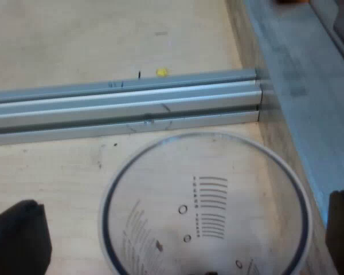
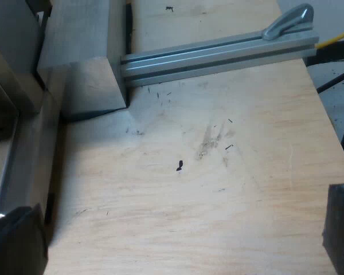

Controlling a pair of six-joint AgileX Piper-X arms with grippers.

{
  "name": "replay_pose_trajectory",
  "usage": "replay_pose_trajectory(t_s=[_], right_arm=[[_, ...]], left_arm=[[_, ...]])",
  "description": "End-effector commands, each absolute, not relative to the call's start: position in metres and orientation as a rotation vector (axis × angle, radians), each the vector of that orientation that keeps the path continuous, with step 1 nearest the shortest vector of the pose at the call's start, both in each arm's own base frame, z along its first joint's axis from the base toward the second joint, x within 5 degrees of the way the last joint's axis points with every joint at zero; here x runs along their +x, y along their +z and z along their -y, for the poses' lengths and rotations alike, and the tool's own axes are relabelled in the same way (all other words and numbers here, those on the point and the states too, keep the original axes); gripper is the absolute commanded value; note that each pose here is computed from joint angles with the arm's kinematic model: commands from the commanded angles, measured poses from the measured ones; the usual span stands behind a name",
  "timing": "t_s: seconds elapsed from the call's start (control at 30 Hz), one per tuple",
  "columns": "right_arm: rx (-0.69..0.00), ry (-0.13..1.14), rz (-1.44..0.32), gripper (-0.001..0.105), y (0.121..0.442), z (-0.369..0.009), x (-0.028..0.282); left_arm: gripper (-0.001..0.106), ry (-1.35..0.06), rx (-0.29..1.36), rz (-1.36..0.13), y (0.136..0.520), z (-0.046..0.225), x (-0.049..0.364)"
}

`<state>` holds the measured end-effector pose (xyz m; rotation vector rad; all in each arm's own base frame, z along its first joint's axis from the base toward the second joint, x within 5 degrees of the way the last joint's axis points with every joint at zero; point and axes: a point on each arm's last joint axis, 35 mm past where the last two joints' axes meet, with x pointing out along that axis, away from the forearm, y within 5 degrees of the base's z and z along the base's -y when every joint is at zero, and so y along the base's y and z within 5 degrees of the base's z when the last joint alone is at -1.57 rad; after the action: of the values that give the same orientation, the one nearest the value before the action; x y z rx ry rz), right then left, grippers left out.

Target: Pour the beans into the coffee machine

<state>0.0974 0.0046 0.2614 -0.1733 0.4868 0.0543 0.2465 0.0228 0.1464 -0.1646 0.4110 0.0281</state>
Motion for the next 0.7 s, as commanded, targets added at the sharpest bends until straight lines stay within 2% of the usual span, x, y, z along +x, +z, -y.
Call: replay_pose_trajectory(t_s=[0.03,0.5,0.53,0.57,0.6,0.63,0.67,0.7], right_arm=[[-0.184,0.055,-0.467,0.104,0.2646,-0.0046,0.0977],[-0.184,0.055,-0.467,0.104,0.2646,-0.0046,0.0977],[-0.184,0.055,-0.467,0.104,0.2646,-0.0046,0.0977],[-0.184,0.055,-0.467,0.104,0.2646,-0.0046,0.0977],[-0.184,0.055,-0.467,0.104,0.2646,-0.0046,0.0977],[-0.184,0.055,-0.467,0.104,0.2646,-0.0046,0.0977],[-0.184,0.055,-0.467,0.104,0.2646,-0.0046,0.0977],[-0.184,0.055,-0.467,0.104,0.2646,-0.0046,0.0977]], left_arm=[[0.105,0.032,-0.170,-0.390,0.1482,-0.0233,0.2482],[0.101,0.061,-0.171,-0.388,0.1481,-0.0243,0.2482],[0.097,0.071,-0.169,-0.388,0.1481,-0.0246,0.2482],[0.084,0.071,-0.169,-0.388,0.1481,-0.0246,0.2482],[0.079,0.071,-0.169,-0.388,0.1481,-0.0246,0.2482],[0.067,0.063,-0.168,-0.388,0.1481,-0.0244,0.2482],[0.044,0.028,-0.155,-0.390,0.1482,-0.0233,0.2482],[0.040,0.018,-0.151,-0.390,0.1482,-0.0229,0.2482]])
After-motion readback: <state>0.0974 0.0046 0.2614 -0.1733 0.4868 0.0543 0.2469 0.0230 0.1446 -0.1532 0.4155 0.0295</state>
